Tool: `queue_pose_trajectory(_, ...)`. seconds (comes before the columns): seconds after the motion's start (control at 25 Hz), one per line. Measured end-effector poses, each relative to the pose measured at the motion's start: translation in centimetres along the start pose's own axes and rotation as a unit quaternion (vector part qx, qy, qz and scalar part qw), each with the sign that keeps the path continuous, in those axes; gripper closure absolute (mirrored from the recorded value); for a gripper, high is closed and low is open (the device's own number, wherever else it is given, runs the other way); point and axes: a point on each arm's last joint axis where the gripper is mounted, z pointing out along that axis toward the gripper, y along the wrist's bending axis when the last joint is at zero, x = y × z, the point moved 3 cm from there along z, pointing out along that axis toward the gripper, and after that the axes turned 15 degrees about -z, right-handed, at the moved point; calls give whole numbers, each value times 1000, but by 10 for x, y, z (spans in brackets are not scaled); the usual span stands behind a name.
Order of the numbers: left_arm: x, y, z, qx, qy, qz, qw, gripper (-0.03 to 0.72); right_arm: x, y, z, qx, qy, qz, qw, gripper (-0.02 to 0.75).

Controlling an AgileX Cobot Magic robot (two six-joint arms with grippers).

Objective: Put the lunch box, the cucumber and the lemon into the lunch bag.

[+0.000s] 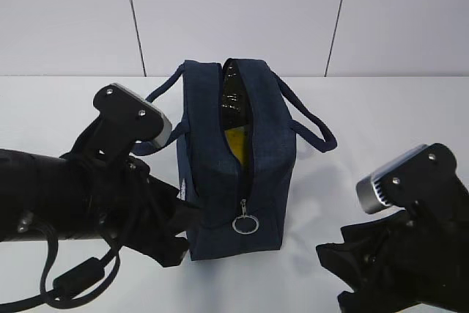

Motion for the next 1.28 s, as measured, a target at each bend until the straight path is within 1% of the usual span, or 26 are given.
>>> queue_pose_trajectory(0.16, -2, -1, 0, 3, -8, 0, 1000, 375, -7, -1, 15, 0, 13, 14, 1000, 436)
queue_pose_trajectory(0.36, 1, 0, 4, 0, -1, -2, 1000, 375, -21, -3, 34, 0, 23, 28, 999, 436)
queue_pose_trajectory(0.52, 3, 1, 8, -3, 5, -2, 1000, 375, -22, -1, 52, -12, 59, 34, 998, 436)
queue_pose_trajectory(0.68, 3, 1, 8, -3, 6, -2, 1000, 375, -24, 1, 67, -20, 81, 38, 996, 436)
queue_pose_trajectory(1.04, 3, 1, 8, -3, 5, -3, 1000, 376, -24, 1, 73, -19, 87, 58, 994, 424)
queue_pose_trajectory(1.16, 3, 1, 8, -3, 5, -3, 1000, 376, -25, 2, 73, -21, 86, 54, 995, 444)
queue_pose_trajectory(1.28, 3, 1, 8, -3, 5, -3, 1000, 376, -31, 11, 74, -26, 64, 15, 998, 478)
